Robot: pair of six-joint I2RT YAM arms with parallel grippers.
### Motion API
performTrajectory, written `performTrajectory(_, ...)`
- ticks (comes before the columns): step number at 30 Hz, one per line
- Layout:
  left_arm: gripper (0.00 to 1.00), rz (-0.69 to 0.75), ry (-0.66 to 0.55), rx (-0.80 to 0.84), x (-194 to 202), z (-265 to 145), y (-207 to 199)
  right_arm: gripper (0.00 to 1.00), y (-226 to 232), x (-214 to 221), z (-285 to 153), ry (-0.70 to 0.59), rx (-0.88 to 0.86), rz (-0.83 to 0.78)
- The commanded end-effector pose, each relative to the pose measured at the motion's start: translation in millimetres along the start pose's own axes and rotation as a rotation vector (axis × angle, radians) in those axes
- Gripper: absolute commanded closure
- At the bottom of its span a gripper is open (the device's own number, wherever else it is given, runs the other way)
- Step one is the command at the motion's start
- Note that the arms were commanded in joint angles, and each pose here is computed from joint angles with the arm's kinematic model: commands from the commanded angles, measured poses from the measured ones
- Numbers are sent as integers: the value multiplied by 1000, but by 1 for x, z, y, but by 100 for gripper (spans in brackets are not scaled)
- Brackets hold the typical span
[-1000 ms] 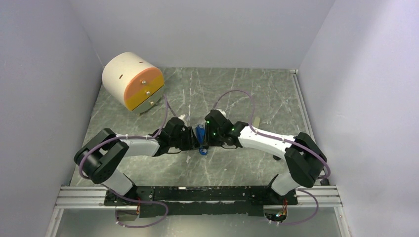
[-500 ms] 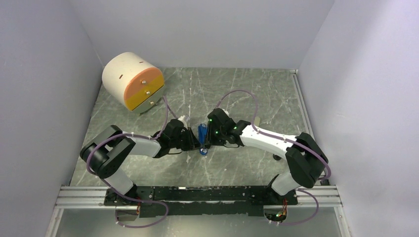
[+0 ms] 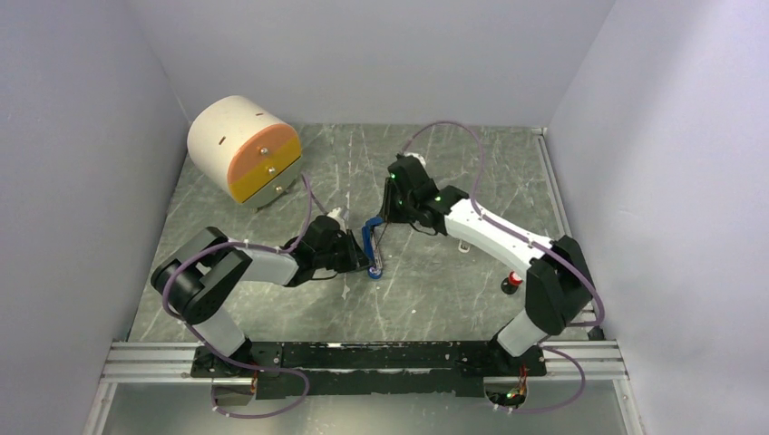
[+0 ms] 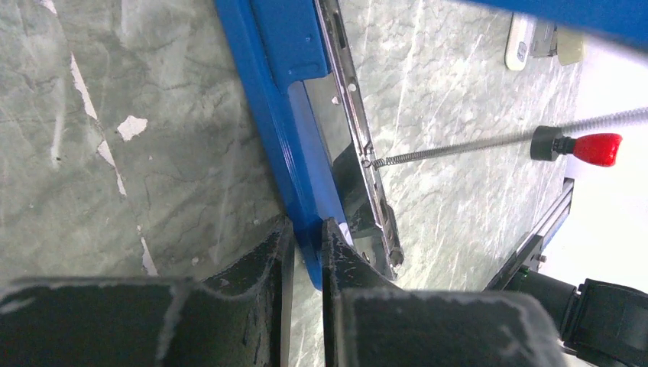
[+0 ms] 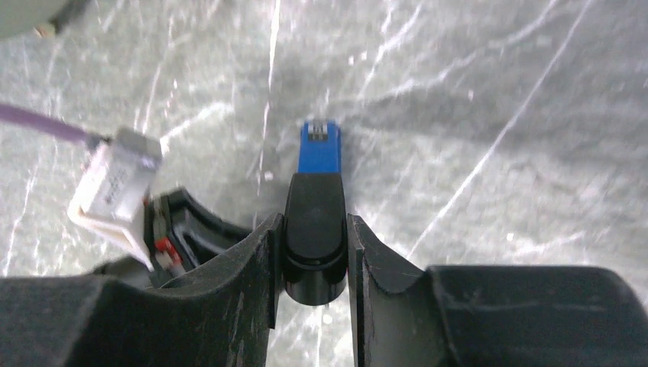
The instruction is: Load the staples into the stapler
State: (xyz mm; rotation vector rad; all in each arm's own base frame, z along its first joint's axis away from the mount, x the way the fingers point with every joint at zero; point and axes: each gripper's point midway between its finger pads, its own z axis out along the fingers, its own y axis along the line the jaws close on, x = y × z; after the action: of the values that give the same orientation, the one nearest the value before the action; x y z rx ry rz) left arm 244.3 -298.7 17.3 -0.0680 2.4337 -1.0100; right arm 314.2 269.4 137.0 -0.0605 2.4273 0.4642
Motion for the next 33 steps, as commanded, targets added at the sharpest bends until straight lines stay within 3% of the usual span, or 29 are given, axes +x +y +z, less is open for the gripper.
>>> performTrajectory(1,95,61,184,-197,58,-7,61,83,9,-70,19,-208,-3,-41)
performTrajectory(14,94,69,174,-230,59,-9,68,77,40,-100,74,-273,-129,-164)
performTrajectory(20,92,65,173,-237,58,-9,69,71,44,-88,83,-215,-162,-219)
performTrajectory(24,89,51,139,-309,55,-14,82,71,42,-76,94,-157,-166,-227)
performTrajectory(33,88,43,141,-300,56,-16,81,67,47,-67,108,-92,-184,-200)
